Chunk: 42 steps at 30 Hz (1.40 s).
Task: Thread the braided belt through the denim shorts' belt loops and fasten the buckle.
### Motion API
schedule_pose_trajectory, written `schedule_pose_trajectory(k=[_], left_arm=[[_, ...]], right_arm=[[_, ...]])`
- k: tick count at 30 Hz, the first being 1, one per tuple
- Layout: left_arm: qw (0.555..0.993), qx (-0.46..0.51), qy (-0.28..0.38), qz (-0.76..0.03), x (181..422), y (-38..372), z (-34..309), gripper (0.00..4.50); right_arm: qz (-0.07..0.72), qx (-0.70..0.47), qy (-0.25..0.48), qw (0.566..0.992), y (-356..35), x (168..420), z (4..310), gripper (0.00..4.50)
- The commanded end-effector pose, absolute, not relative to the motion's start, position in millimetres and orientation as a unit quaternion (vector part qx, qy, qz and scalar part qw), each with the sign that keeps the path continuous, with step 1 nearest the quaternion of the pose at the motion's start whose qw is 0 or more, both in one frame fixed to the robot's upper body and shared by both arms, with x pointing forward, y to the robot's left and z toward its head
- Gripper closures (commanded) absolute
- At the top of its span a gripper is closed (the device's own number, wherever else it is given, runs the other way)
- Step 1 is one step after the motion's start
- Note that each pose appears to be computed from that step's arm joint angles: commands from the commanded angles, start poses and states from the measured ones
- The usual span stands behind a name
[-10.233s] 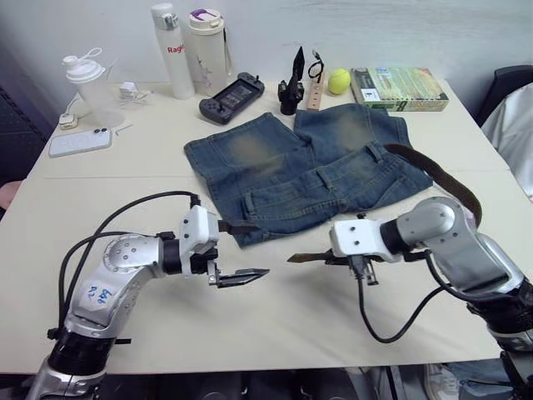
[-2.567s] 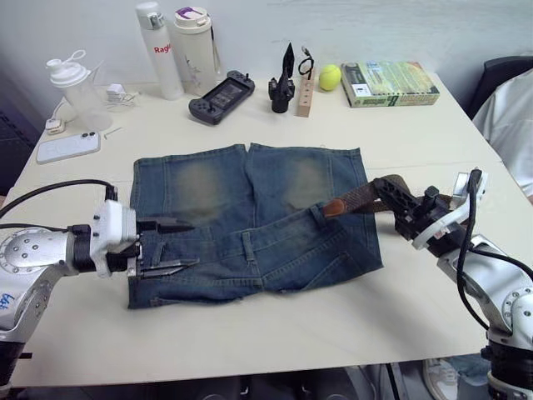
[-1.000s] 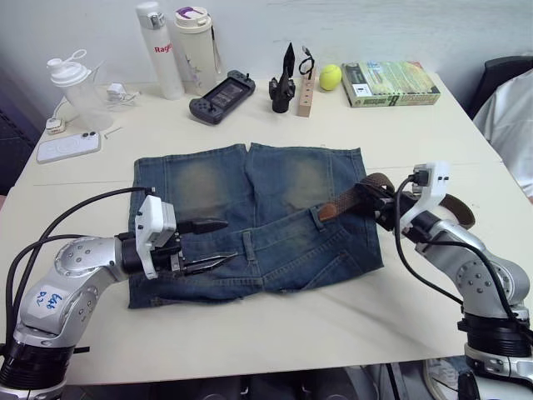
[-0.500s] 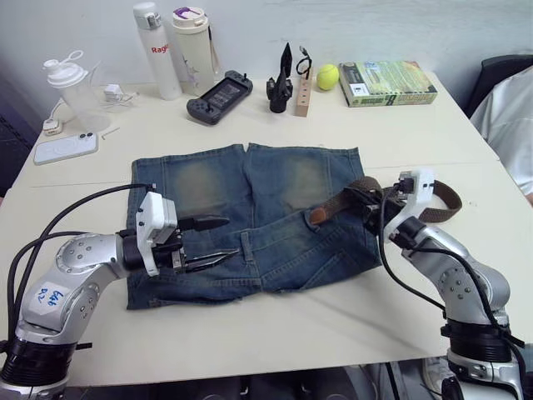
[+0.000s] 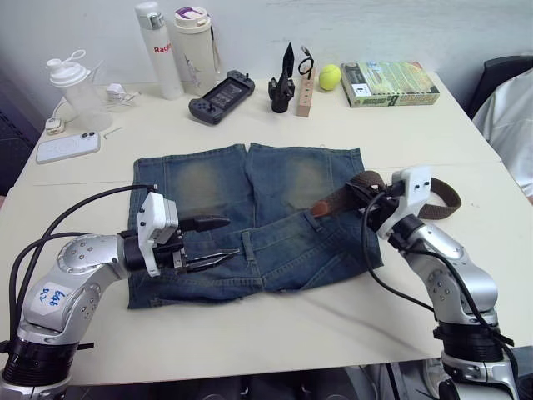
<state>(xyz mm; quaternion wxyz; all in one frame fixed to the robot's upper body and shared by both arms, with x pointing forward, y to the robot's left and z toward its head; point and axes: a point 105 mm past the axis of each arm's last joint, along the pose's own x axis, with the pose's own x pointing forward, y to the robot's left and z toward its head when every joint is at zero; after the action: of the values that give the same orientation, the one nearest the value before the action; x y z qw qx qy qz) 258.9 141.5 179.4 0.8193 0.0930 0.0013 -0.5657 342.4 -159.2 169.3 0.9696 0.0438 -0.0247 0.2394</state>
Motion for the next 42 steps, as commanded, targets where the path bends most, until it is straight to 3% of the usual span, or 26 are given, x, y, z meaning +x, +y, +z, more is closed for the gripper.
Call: schedule_pose_trajectory(k=[1,8,17,26,30,35,42], left_arm=[[0.819,0.104,-0.019,-0.563,256.6,140.7,190.0,1.15],[0.82,0.103,-0.021,-0.563,258.0,140.5,190.4,1.15],[0.82,0.103,-0.021,-0.563,259.6,140.4,190.0,1.15],[0.818,0.104,-0.02,-0.565,260.6,138.7,188.7,1.15],[0.818,0.104,-0.02,-0.566,260.6,137.7,188.2,1.15],[0.809,0.109,-0.015,-0.577,260.4,134.5,183.8,1.15],[0.762,0.199,-0.025,-0.616,288.8,116.7,173.1,1.15]], right_arm=[[0.254,0.036,-0.045,0.965,-150.8,335.5,176.5,4.5],[0.248,0.021,-0.048,0.967,-159.9,333.7,176.8,4.5],[0.25,0.036,0.008,0.968,-165.4,327.8,161.8,4.5],[0.264,0.067,0.074,0.959,-152.8,346.9,151.1,4.5],[0.298,0.086,0.101,0.945,-141.2,355.9,153.0,4.5],[0.353,0.167,0.201,0.898,-120.0,348.5,133.5,4.5],[0.319,0.232,0.235,0.888,-124.1,352.5,117.4,4.5]])
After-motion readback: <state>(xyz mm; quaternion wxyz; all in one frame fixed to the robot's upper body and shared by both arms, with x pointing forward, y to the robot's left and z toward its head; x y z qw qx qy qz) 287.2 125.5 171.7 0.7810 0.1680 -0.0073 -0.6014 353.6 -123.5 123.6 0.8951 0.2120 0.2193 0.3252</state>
